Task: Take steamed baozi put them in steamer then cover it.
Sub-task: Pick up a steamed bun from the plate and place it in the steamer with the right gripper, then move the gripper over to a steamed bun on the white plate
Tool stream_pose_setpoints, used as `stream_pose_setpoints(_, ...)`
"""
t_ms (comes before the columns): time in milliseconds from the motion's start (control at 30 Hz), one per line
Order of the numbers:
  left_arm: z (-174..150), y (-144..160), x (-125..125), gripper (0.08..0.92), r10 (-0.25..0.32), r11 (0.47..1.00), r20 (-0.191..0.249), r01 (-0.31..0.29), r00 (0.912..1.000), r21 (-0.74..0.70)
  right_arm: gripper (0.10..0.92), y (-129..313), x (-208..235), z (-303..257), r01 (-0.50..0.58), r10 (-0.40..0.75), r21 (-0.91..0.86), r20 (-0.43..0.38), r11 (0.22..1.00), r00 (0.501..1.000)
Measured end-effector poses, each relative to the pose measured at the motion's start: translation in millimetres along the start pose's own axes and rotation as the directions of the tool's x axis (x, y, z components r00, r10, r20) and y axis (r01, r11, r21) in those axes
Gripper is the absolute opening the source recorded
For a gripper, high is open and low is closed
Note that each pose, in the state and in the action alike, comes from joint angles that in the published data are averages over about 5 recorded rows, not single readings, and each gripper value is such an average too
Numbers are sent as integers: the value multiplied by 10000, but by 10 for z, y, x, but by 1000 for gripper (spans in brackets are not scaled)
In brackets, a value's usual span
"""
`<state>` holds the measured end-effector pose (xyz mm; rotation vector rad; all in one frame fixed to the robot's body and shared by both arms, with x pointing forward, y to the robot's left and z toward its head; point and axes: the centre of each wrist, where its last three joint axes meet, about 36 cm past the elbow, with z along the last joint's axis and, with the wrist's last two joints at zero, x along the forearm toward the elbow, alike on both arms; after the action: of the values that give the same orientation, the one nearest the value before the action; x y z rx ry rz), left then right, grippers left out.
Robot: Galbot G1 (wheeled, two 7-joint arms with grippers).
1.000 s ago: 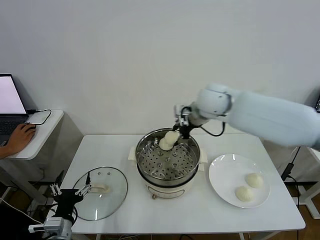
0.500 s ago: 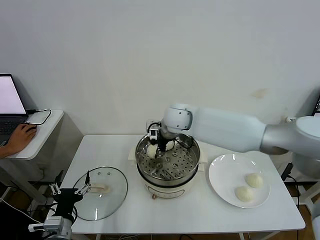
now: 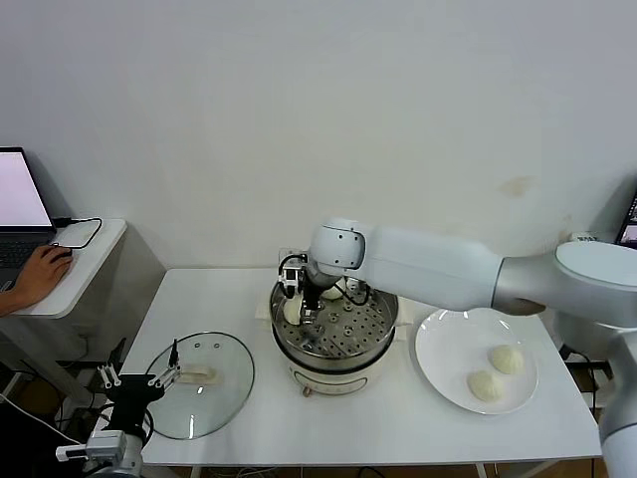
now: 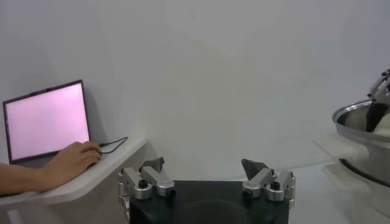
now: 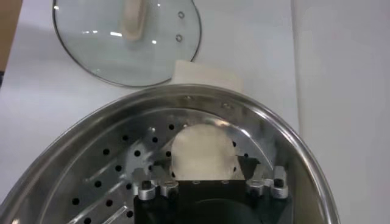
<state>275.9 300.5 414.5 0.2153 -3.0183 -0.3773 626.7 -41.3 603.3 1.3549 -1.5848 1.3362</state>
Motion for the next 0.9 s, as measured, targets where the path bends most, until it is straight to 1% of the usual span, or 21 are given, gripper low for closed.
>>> stream_pose_setpoints(233, 6, 2, -12, 823, 44, 10000, -3, -44, 10000, -9, 823, -53, 676, 398, 10, -2, 435, -173, 9991, 9999)
stream_pose_setpoints(367, 7, -19, -6, 823, 91, 9999, -16, -91, 10000, 45, 823, 1, 1026, 805, 56, -32, 707, -347, 9975, 9994)
stream_pose_setpoints(467, -4, -37, 6, 823, 148, 9999, -3, -148, 9999, 68, 822, 100, 1210, 1177, 106, -63, 794, -546, 9968, 9985)
stream_pose_setpoints(667, -14, -50, 17, 823, 216, 9998, 12, -216, 9998, 16, 823, 392, 1374, 1946, 149, -74, 747, -998, 9971, 9950)
stream_pose_setpoints(900, 28, -59, 42, 823, 247, 9997, -125, -248, 9996, -85, 823, 832, 1260, 2714, 280, -234, 328, -1337, 9991, 9908)
